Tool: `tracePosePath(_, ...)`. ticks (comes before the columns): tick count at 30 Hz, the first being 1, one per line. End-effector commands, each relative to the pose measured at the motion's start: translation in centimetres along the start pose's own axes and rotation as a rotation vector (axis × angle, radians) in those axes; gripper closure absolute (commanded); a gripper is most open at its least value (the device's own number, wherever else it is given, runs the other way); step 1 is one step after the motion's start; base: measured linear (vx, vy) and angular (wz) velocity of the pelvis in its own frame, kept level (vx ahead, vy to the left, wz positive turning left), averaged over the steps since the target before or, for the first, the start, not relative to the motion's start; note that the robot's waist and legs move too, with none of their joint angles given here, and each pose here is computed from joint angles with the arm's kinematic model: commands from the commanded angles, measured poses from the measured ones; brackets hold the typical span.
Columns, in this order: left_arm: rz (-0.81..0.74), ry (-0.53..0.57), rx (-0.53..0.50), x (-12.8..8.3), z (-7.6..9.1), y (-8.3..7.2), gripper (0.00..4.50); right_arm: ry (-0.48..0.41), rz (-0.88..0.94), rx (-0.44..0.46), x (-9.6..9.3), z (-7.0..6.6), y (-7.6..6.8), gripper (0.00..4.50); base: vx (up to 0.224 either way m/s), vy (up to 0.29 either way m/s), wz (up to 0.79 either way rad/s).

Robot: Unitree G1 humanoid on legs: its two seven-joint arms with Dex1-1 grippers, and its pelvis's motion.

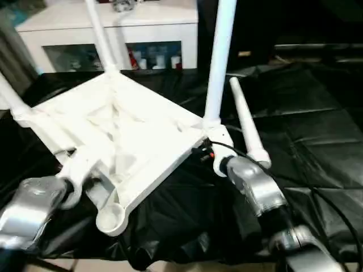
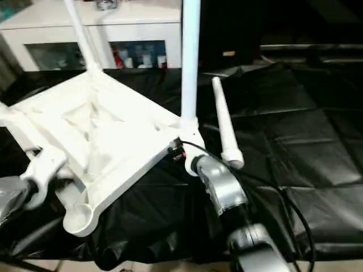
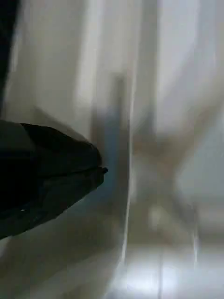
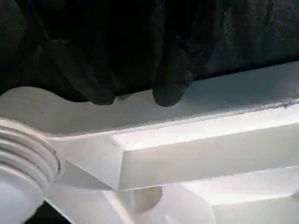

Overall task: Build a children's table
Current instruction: Rotate table base

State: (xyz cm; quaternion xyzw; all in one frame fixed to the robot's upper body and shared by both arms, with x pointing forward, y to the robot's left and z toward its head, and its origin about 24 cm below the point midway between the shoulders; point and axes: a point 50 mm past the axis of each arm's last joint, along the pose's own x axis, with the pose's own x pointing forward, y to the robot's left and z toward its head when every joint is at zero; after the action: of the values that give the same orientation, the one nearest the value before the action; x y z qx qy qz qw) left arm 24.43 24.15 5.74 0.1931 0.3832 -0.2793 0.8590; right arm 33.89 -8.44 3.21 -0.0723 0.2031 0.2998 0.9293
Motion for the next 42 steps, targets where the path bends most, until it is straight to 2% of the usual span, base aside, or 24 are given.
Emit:
tracePosePath(1, -0.198, 0.014, 0.053, 0.1, -0.1, -2.2, 4.5, -0.011, 0.021, -0.025, 0.3, 0.6, -0.2, 3.21, 0.0, 0.0, 0.0)
tracePosePath(4, -0.262, 0.0, 0.086, 0.1, 0.1, -2.8, 4.5, -0.009, 0.024, -0.022, 0.4, 0.6, -0.3, 3.57, 0.0, 0.0, 0.0)
tracePosePath(6, -0.387, -0.028, 0.136, 0.2, 0.7, -4.1, 4.5, -0.008, 0.032, -0.024, 0.5, 0.7, -0.5, 3.66, 0.0, 0.0, 0.0)
tracePosePath(7, -0.446, -0.048, 0.166, 0.6, 1.4, -4.9, 4.5, -0.011, 0.039, -0.029, 0.5, 0.8, -0.6, 3.8, 0.0, 0.0, 0.0)
tracePosePath(10, -0.494, -0.077, 0.201, 1.2, 2.4, -5.6, 4.5, -0.018, 0.054, -0.03, 0.6, 0.9, -0.7, 4.06, 0.0, 0.0, 0.0)
tracePosePath(11, -0.501, -0.104, 0.223, 1.8, 3.4, -5.8, 4.5, -0.018, 0.062, -0.037, 0.6, 0.8, -0.7, 4.06, 0.0, 0.0, 0.0)
tracePosePath(13, -0.474, -0.148, 0.259, 3.0, 4.9, -5.7, 4.5, -0.015, 0.063, -0.041, 0.6, 0.7, -0.7, 4.29, 0.0, 0.0, 0.0)
tracePosePath(14, -0.472, -0.15, 0.26, 3.0, 5.0, -5.7, 4.5, -0.015, 0.063, -0.041, 0.6, 0.7, -0.8, 4.36, 0.0, 0.0, 0.0)
tracePosePath(15, -0.444, -0.178, 0.283, 3.9, 6.1, -5.4, 4.5, -0.013, 0.061, -0.047, 0.7, 0.5, -0.7, 4.44, 0.0, 0.0, 0.0)
tracePosePath(18, -0.389, -0.207, 0.303, 5.1, 7.6, -4.7, 4.5, -0.012, 0.051, -0.063, 0.7, 0.4, -0.7, 4.44, 0.0, 0.0, 0.0)
tracePosePath(21, -0.331, -0.207, 0.326, 5.7, 8.1, -3.8, 4.5, -0.015, 0.039, -0.076, 0.6, 0.4, -0.8, 4.44, 0.0, 0.0, 0.0)
tracePosePath(24, -0.17, -0.166, 0.366, 6.2, 8.2, -1.2, 4.5, -0.042, -0.014, -0.11, -0.2, 0.5, -1.6, 4.44, 0.0, 0.0, 0.0)
tracePosePath(26, -0.158, -0.157, 0.373, 6.3, 8.1, -0.9, 4.5, -0.049, -0.02, -0.111, -0.3, 0.6, -1.7, 4.44, 0.0, 0.0, 0.0)
tracePosePath(27, -0.063, -0.114, 0.396, 6.3, 7.5, 0.5, 4.5, -0.098, -0.067, -0.112, -1.0, 1.2, -2.4, 4.44, 0.0, 0.0, 0.0)
tracePosePath(29, -0.023, -0.104, 0.404, 6.3, 7.4, 1.0, 4.5, -0.118, -0.086, -0.11, -1.3, 1.4, -2.7, 4.44, 0.0, 0.0, 0.0)
tracePosePath(31, 0.065, -0.162, 0.358, 6.0, 7.9, 2.1, 4.5, -0.198, -0.153, -0.076, -2.5, 2.8, -3.7, 4.44, 0.0, 0.0, 0.0)
tracePosePath(33, 0.026, -0.206, 0.337, 5.7, 8.1, 1.6, 4.5, -0.186, -0.27, -0.117, -3.3, 3.7, -4.6, 4.44, 0.0, 0.0, 0.0)
tracePosePath(35, -0.021, -0.231, 0.347, 5.4, 8.1, 1.1, 4.5, -0.162, -0.304, -0.123, -3.7, 4.3, -4.9, 4.44, 0.0, 0.0, 0.0)
tracePosePath(36, -0.08, -0.255, 0.351, 5.1, 7.9, 0.4, 4.5, -0.192, -0.239, -0.041, -4.0, 5.1, -5.0, 4.44, 0.0, 0.0, 0.0)
tracePosePath(37, -0.103, -0.264, 0.353, 4.9, 7.8, 0.1, 4.5, -0.208, -0.21, -0.009, -4.2, 5.5, -5.0, 4.44, 0.0, 0.0, 0.0)
tracePosePath(38, -0.126, -0.28, 0.353, 4.7, 7.8, -0.2, 4.5, -0.224, -0.205, 0.025, -4.4, 6.0, -5.3, 4.19, 0.0, 0.0, 0.0)
tracePosePath(40, -0.139, -0.297, 0.345, 4.6, 7.8, -0.4, 4.5, -0.232, -0.216, 0.037, -4.6, 6.4, -5.5, 4.11, 0.0, 0.0, 0.0)
tracePosePath(41, -0.164, -0.348, 0.276, 4.1, 8.1, -0.8, 4.29, -0.212, -0.269, 0.012, -4.6, 7.2, -6.2, 4.11, 0.0, 0.0, 0.0)
tracePosePath(42, -0.173, -0.367, 0.25, 3.8, 8.2, -0.9, 4.16, -0.203, -0.288, 0.005, -4.6, 7.5, -6.4, 3.95, 0.0, 0.0, 0.0)
